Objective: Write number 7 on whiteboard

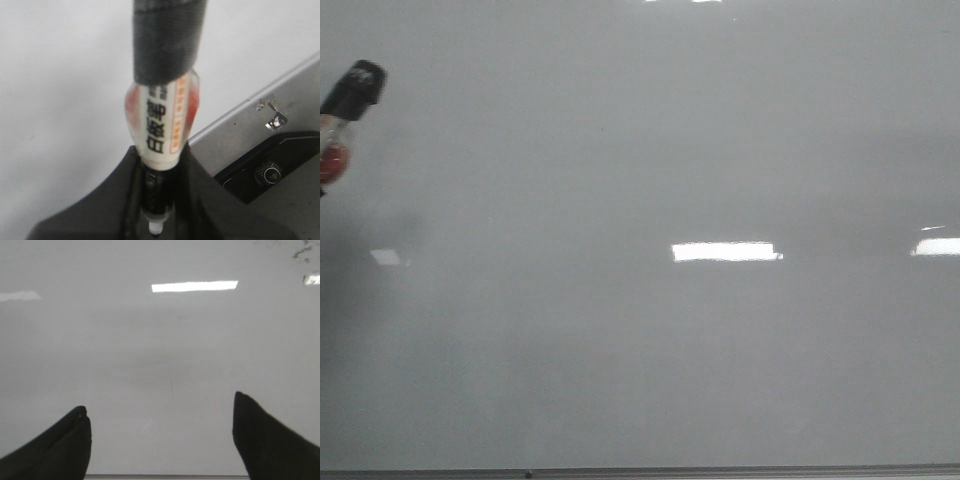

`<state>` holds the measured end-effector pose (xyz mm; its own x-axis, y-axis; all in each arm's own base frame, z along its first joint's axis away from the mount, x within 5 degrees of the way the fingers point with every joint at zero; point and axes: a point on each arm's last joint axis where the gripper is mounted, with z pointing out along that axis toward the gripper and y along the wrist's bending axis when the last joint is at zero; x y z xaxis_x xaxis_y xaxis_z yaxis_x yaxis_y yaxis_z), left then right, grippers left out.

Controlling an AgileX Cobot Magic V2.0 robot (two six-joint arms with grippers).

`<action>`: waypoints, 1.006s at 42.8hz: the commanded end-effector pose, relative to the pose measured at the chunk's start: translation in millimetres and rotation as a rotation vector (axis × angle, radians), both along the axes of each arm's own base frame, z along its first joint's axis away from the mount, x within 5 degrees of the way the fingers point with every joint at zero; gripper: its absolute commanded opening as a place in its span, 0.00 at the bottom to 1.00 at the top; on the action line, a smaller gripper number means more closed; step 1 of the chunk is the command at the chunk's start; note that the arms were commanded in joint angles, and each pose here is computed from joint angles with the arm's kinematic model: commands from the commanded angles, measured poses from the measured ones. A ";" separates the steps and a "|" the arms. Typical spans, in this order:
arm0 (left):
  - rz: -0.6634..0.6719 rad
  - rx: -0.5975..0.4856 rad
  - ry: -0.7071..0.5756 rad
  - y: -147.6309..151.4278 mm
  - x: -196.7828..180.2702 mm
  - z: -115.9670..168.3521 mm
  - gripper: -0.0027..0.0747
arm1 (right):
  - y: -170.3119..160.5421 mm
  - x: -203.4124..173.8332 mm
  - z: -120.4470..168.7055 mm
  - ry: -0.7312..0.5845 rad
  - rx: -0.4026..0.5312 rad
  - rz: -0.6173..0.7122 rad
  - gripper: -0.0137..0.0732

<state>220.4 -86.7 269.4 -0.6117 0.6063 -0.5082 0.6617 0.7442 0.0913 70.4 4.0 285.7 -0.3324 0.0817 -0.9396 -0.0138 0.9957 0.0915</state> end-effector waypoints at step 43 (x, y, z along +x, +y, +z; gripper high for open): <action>-0.760 -0.025 -0.322 -97.3 -83.3 41.6 0.01 | 187.1 74.8 65.1 0.239 -0.182 1.259 0.85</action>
<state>136.5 -180.7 291.6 0.1135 0.8368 -0.5357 0.9501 0.0664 0.3049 144.8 181.1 332.2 -0.2908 -0.6043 -0.7418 -0.9421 0.3164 0.1115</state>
